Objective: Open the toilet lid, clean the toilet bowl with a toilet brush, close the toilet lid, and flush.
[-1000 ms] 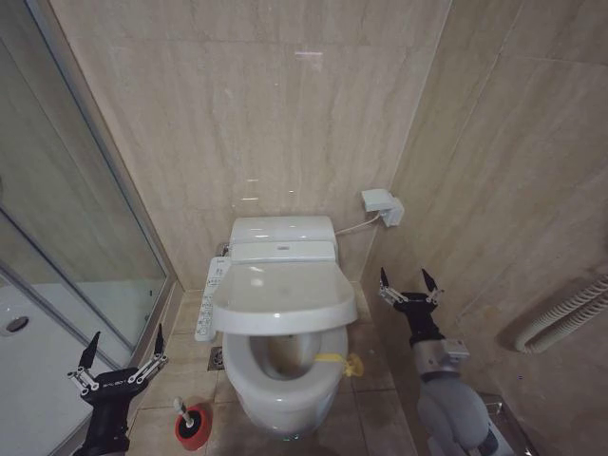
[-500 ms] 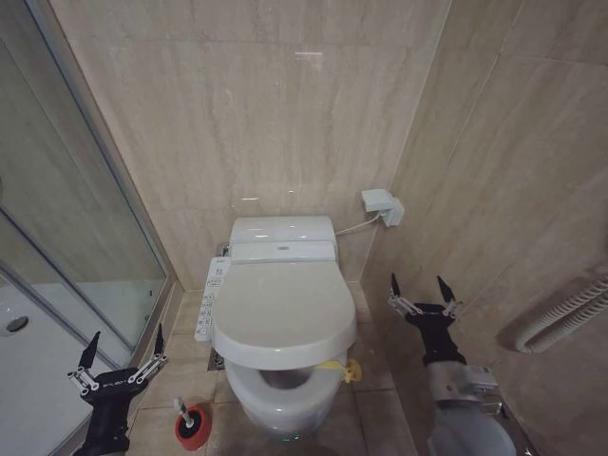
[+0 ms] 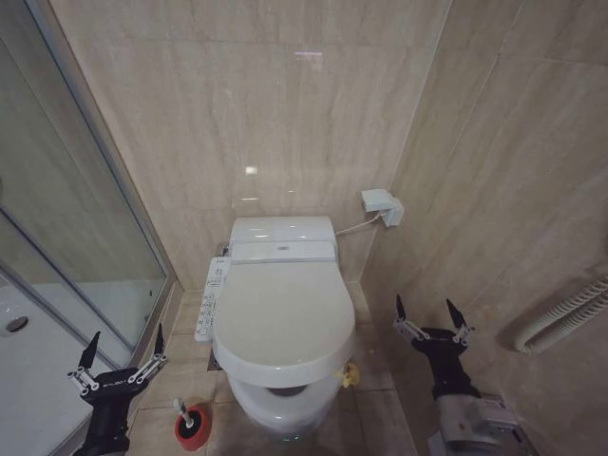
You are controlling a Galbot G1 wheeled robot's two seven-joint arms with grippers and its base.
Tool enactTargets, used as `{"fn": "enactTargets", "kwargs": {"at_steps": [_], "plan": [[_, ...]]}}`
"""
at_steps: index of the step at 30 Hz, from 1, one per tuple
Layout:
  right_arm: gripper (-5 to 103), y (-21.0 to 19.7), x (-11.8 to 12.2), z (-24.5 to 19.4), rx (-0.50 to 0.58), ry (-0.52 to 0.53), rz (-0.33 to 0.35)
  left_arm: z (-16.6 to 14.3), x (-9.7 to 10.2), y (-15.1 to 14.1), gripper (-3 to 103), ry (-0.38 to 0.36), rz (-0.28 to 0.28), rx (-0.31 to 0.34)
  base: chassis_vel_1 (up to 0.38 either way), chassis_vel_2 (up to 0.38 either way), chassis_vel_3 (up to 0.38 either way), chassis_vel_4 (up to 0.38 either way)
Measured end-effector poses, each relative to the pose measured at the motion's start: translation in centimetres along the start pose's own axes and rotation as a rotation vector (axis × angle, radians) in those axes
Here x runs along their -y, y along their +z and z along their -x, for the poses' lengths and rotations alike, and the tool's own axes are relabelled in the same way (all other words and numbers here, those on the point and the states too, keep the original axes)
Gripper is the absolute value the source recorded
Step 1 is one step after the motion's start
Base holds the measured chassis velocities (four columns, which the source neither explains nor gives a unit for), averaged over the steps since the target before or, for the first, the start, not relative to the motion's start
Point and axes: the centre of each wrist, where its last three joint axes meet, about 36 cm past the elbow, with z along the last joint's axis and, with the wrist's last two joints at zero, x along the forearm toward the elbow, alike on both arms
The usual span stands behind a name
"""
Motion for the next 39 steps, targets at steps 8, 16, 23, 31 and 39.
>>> {"fn": "enactTargets", "kwargs": {"at_steps": [8, 16, 23, 31, 39], "plan": [[100, -0.7, -0.1, -0.8, -0.036, -0.023, -0.012, 0.0, 0.0, 0.0, 100, 0.000, 0.000, 0.000, 0.000, 0.000, 0.000, 0.000], [100, -0.9, -0.4, -1.0, -0.053, -0.034, -0.004, 0.0, 0.0, 0.0, 100, 0.000, 0.000, 0.000, 0.000, 0.000, 0.000, 0.000], [100, 0.3, -0.6, 0.6, -0.039, -0.041, -0.004, 0.0, 0.0, 0.0, 100, 0.000, 0.000, 0.000, 0.000, 0.000, 0.000, 0.000], [100, 2.3, -0.4, 3.5, -0.019, -0.045, -0.005, 0.0, 0.0, 0.0, 100, 0.000, 0.000, 0.000, 0.000, 0.000, 0.000, 0.000], [100, 3.2, -0.9, 5.0, -0.017, -0.041, 0.027, 0.0, 0.0, 0.0, 100, 0.000, 0.000, 0.000, 0.000, 0.000, 0.000, 0.000]]}}
